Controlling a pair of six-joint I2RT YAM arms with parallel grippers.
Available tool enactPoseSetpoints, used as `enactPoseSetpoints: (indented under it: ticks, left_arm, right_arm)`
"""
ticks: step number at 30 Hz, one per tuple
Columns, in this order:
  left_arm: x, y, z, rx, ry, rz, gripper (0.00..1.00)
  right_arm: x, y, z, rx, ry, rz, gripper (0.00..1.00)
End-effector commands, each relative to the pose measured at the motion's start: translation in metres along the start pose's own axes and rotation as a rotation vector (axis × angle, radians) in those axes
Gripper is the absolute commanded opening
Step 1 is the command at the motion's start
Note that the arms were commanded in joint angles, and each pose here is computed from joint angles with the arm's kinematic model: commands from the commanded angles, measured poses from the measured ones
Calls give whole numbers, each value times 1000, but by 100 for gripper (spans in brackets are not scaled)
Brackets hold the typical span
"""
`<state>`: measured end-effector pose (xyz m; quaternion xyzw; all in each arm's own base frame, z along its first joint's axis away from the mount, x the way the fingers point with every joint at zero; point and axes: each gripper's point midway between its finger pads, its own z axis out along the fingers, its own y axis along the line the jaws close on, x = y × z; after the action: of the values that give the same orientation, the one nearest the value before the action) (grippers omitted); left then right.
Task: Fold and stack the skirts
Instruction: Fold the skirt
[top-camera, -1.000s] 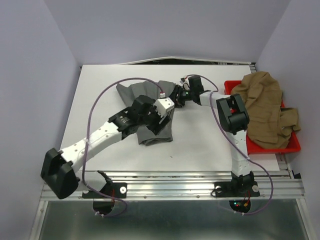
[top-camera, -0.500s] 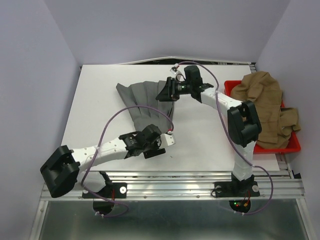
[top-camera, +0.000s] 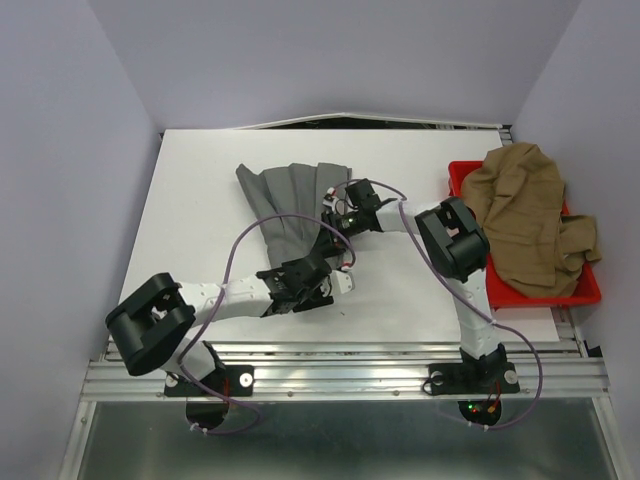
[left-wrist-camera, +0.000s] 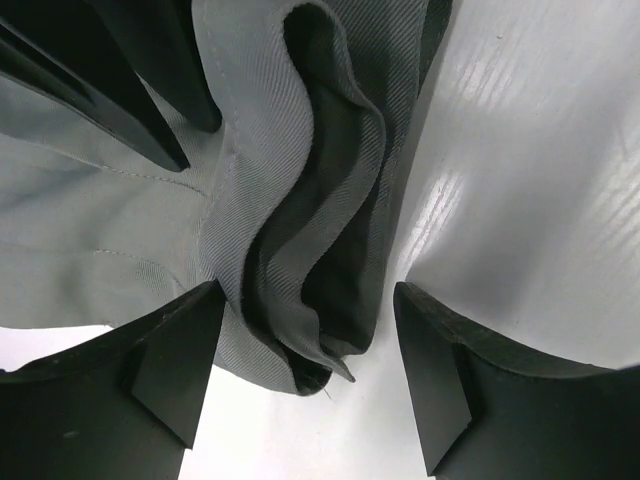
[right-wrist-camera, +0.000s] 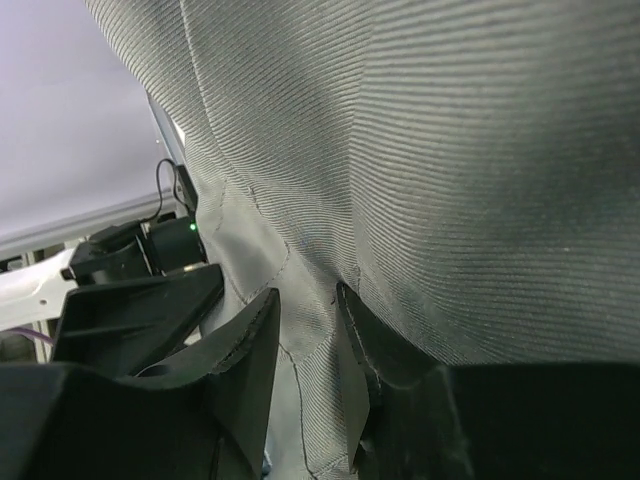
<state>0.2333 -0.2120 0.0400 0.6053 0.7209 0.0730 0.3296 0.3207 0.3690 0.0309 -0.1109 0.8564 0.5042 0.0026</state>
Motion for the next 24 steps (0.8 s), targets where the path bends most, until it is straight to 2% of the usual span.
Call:
enactPoseSetpoints:
  ticks: [1, 5, 8, 12, 14, 16, 17, 19, 24]
  left_arm:
    - [10, -2, 9, -30, 31, 45, 80]
    - [13, -10, 20, -9, 31, 86, 79]
    - [19, -19, 28, 35, 46, 122, 74]
    - [16, -16, 32, 57, 30, 135, 56]
    - [14, -17, 33, 75, 28, 133, 36]
    - [13, -16, 32, 86, 32, 131, 30]
    - [12, -15, 30, 87, 28, 129, 23]
    - [8, -13, 23, 99, 25, 120, 16]
    - [3, -14, 6, 159, 22, 107, 2]
  right_arm:
    - [2, -31, 5, 103, 2, -51, 35]
    - [6, -54, 13, 151, 34, -20, 34]
    - [8, -61, 15, 176, 46, -7, 34]
    - [12, -64, 15, 177, 56, 5, 34]
    - [13, -65, 16, 177, 60, 9, 33]
    - [14, -66, 15, 179, 61, 11, 33]
    - [14, -64, 14, 179, 58, 6, 33]
    - [17, -64, 14, 177, 63, 14, 33]
    - [26, -61, 10, 169, 73, 24, 31]
